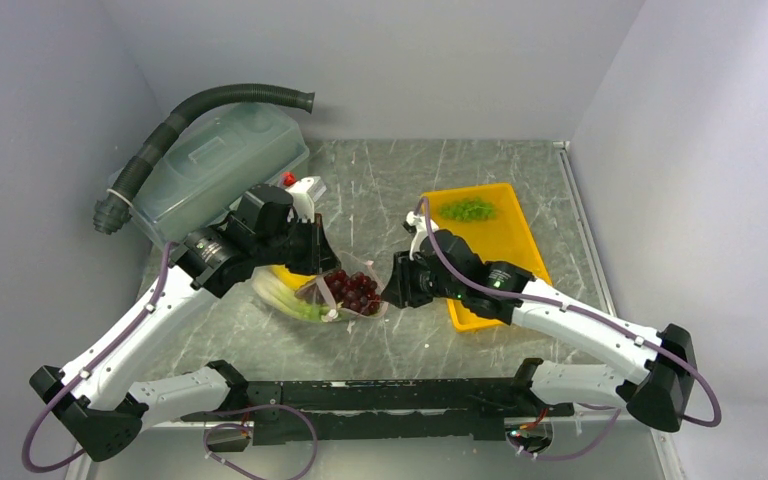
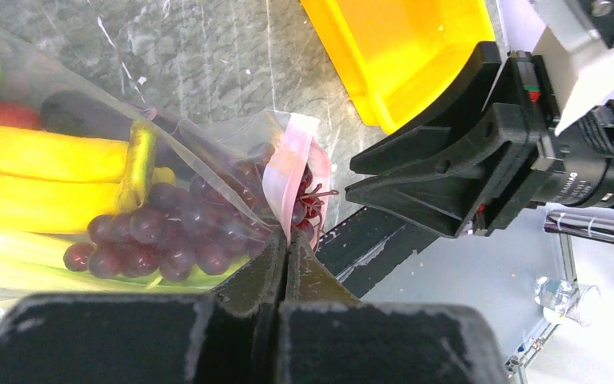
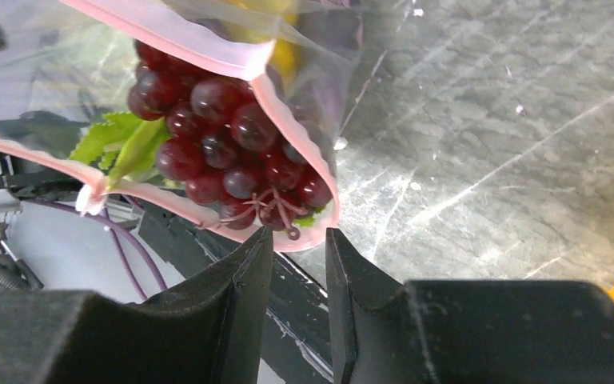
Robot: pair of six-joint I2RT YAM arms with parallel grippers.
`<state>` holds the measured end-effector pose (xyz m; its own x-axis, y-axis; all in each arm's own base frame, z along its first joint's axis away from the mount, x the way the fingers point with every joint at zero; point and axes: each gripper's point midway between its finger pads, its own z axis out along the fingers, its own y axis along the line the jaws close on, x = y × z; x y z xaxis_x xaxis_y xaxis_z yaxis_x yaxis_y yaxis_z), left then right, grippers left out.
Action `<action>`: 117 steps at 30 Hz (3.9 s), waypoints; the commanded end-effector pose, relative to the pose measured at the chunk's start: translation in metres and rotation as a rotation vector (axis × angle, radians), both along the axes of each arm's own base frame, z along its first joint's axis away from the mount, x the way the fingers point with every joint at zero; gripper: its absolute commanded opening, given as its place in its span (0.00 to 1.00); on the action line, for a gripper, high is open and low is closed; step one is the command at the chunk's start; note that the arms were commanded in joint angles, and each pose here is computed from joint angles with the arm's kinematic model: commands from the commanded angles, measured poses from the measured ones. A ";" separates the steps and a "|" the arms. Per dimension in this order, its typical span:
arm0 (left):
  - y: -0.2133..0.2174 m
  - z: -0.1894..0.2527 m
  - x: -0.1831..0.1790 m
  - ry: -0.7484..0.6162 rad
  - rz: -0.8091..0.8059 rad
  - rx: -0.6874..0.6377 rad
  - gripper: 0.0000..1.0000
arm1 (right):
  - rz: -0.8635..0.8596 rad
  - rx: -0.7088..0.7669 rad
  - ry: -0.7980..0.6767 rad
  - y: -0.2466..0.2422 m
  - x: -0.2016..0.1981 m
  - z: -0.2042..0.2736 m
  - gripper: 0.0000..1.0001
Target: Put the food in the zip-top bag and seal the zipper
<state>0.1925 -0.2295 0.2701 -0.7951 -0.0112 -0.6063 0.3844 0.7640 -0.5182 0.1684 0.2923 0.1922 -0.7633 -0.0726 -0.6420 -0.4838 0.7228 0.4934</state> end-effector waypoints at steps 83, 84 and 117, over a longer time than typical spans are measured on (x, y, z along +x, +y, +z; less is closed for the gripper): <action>0.027 0.087 0.006 -0.236 0.073 -0.016 0.00 | 0.021 -0.022 -0.092 0.015 0.069 0.064 0.00; 0.029 0.090 0.008 -0.246 0.078 -0.004 0.00 | 0.021 -0.014 -0.090 0.017 0.070 0.064 0.00; 0.006 0.019 0.023 -0.129 0.039 0.044 0.00 | -0.080 -0.106 -0.080 0.004 0.106 0.002 0.30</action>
<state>0.2117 -0.2141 0.2588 -0.7631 0.0544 -0.6440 0.3784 0.8454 -0.3770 0.2694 0.3054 0.1626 -0.7755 -0.0700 -0.6275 -0.4143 0.8064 0.4221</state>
